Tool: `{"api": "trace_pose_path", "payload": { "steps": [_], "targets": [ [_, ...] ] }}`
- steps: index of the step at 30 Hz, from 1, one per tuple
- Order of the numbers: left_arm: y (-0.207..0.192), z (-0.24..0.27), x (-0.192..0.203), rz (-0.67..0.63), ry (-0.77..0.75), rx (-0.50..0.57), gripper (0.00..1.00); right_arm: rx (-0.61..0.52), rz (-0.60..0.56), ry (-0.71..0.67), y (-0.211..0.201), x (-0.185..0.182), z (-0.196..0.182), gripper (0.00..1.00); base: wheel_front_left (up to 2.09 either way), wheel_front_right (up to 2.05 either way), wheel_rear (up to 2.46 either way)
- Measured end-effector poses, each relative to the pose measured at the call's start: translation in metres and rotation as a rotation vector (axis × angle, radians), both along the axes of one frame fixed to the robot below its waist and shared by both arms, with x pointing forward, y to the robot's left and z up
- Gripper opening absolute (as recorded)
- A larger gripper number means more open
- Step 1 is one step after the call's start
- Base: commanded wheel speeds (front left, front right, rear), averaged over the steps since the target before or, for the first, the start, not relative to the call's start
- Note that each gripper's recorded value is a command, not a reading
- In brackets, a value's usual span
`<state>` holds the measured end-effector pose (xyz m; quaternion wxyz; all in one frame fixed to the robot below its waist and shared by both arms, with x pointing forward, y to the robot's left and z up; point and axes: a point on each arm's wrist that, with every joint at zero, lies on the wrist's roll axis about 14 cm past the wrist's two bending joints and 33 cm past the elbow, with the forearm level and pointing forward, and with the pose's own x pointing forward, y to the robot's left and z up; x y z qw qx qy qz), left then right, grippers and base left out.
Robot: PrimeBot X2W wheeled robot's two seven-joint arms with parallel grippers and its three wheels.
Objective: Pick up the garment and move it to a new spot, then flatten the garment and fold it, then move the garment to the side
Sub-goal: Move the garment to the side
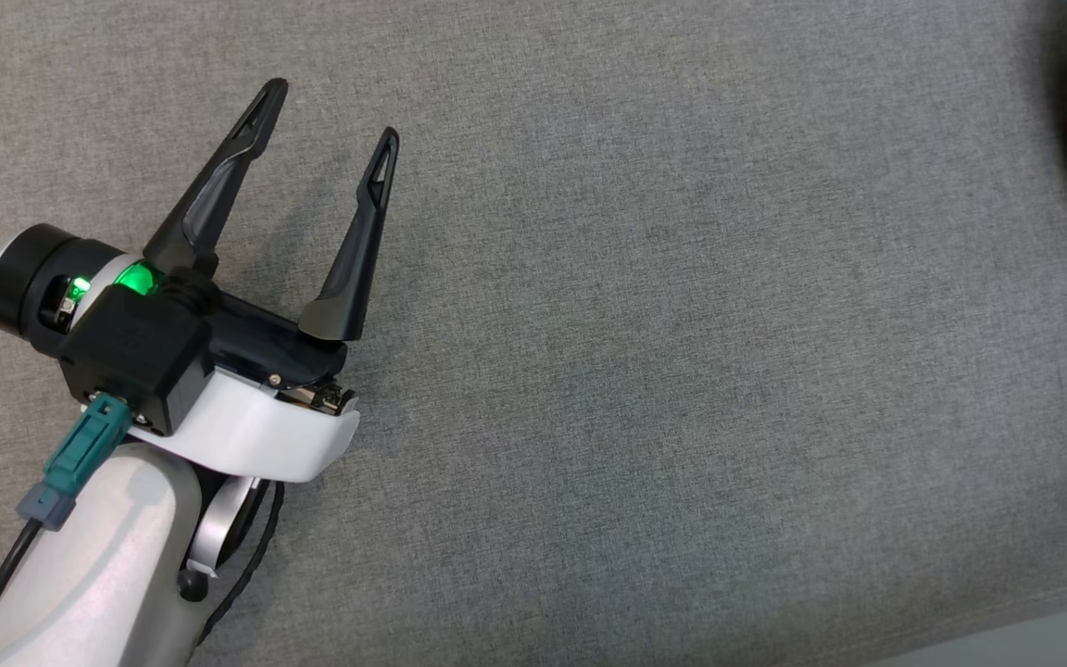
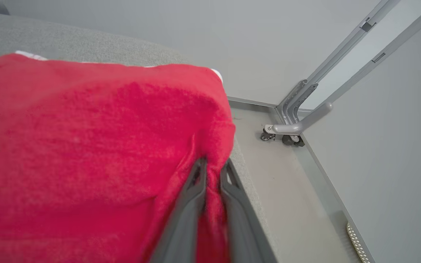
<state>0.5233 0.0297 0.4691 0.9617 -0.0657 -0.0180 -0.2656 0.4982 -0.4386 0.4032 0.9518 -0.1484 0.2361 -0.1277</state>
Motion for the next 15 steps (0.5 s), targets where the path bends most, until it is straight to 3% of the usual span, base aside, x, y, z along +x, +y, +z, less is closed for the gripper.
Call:
{"api": "trace_pose_path", "payload": {
  "steps": [7, 15],
  "targets": [
    [-0.002, 0.005, -0.001, -0.004, -0.009, 0.005, 1.0, 0.056, -0.064, -0.114, -0.001, 0.002, 0.018, 1.0, 0.0, 0.0, 0.0],
    [0.0, 0.02, -0.022, 0.008, 0.001, -0.013, 1.0, 0.207, -0.077, -0.276, 0.037, -0.027, 0.034, 1.0, 0.0, 0.0, 0.0]
  ]
}}
